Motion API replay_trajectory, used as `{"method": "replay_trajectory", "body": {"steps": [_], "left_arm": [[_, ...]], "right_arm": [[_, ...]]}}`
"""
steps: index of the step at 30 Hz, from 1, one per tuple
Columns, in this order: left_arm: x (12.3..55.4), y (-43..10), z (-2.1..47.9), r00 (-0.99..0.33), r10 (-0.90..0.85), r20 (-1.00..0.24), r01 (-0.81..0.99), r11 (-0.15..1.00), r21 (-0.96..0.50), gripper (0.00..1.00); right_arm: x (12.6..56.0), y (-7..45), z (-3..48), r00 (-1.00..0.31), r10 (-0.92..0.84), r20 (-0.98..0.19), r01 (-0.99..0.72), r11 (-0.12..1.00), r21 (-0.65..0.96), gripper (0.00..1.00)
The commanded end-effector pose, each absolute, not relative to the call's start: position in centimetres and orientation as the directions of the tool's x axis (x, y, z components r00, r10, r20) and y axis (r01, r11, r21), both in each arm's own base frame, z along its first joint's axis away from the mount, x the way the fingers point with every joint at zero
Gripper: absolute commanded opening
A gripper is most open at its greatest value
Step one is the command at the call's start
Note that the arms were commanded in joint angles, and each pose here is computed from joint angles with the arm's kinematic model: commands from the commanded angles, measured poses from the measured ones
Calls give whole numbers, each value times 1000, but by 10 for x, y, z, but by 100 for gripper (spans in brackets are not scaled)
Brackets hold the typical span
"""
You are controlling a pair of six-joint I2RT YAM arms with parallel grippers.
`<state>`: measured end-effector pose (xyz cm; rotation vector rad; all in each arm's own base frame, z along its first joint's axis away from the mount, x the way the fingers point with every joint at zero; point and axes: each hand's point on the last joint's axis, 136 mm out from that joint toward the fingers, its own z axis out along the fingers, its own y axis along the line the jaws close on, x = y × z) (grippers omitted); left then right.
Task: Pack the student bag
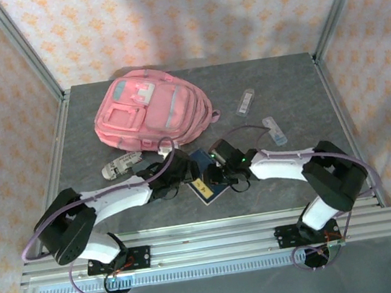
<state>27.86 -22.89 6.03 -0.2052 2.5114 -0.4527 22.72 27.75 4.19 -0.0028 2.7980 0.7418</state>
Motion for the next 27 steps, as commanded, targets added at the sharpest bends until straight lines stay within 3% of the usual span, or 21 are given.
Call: {"method": "replay_trajectory", "body": {"steps": [1, 8, 18, 20, 27], "left_arm": [[275, -233, 50, -832, -273, -483, -96, 929, -358, 66], [272, -241, 27, -857, -247, -452, -114, 947, -301, 60], [266, -246, 4, -885, -193, -423, -83, 961, -264, 24], [265, -249, 3, -889, -183, -419, -72, 961, -267, 18], [265, -259, 1, -894, -163, -418, -44, 959, -280, 13]], "right_arm": [[250, 251, 74, -928, 159, -337, -18, 885, 465, 52], [291, 212, 85, -883, 243, -402, 30, 883, 468, 56], [311, 225, 43, -928, 158, -338, -26, 876, 482, 54], [307, 235, 37, -942, 136, -308, -46, 855, 516, 53], [278, 279, 57, -972, 33, -231, -154, 655, 740, 47]]}}
